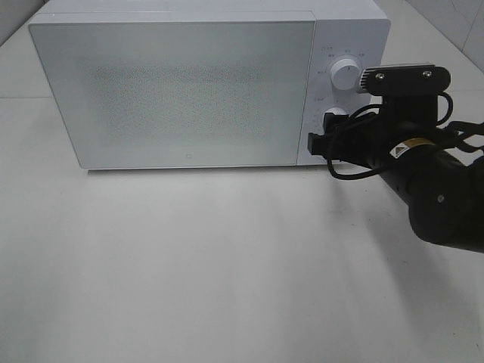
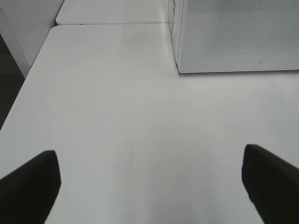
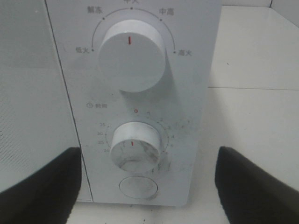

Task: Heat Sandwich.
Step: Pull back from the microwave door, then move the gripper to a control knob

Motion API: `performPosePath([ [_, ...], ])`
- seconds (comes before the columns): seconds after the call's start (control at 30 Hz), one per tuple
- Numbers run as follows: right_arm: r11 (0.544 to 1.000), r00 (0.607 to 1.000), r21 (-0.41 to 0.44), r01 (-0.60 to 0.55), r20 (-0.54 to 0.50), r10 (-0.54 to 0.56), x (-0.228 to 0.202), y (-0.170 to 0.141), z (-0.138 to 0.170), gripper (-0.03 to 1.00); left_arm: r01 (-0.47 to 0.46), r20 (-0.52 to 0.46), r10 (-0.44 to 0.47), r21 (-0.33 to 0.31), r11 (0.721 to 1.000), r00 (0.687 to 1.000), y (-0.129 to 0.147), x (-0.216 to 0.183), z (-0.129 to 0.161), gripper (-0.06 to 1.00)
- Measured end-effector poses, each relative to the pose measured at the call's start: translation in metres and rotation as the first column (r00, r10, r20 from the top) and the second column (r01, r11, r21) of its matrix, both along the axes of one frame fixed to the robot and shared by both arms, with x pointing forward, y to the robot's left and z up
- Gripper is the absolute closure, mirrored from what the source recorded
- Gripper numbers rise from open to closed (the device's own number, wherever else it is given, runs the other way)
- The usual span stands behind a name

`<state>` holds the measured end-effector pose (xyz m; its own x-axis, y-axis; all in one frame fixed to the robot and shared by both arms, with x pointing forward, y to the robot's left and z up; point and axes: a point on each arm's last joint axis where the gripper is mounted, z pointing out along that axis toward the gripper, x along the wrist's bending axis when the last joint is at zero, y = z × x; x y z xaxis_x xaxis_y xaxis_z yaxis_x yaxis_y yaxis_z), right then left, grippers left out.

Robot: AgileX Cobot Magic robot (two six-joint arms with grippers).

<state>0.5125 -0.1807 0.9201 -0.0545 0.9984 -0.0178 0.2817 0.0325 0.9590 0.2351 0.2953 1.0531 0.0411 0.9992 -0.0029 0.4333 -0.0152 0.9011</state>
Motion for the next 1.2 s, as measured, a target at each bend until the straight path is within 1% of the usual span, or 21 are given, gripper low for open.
performPosePath([
  [0.5, 1.0, 1.0, -0.007, -0.011, -0.001, 0.011, 0.025, 0.016, -0.014, 0.21, 0.0, 0.0, 0.0, 0.0, 1.0, 1.0, 0.0, 0.0, 0.0, -0.05],
  [0.6, 1.0, 1.0, -0.006, -0.002, -0.004, 0.002, 0.03, 0.015, -0.017, 0.21, 0.0, 0.0, 0.0, 0.0, 1.0, 1.0, 0.0, 0.0, 0.0, -0.05],
  [0.77, 0.999, 1.0, 0.018, 0.029, 0.001, -0.029, 0.039, 0.01, -0.018, 0.21, 0.0, 0.0, 0.0, 0.0, 1.0, 1.0, 0.0, 0.0, 0.0, -0.05],
  [0.87, 0.999, 1.0, 0.018, 0.027, -0.002, -0.027, 0.04, 0.01, -0.02, 0.21, 0.0, 0.0, 0.0, 0.0, 1.0, 1.0, 0.0, 0.0, 0.0, -0.05],
  [0.97, 0.999, 0.999, 0.018, 0.028, -0.023, -0.027, 0.041, 0.011, -0.028, 0.21, 0.0, 0.0, 0.0, 0.0, 1.0, 1.0, 0.0, 0.0, 0.0, -0.05],
  [1.2, 0.999, 0.999, 0.02, 0.029, -0.028, -0.029, 0.041, 0.011, -0.031, 0.21, 0.0, 0.0, 0.0, 0.0, 1.0, 1.0, 0.0, 0.0, 0.0, -0.05],
])
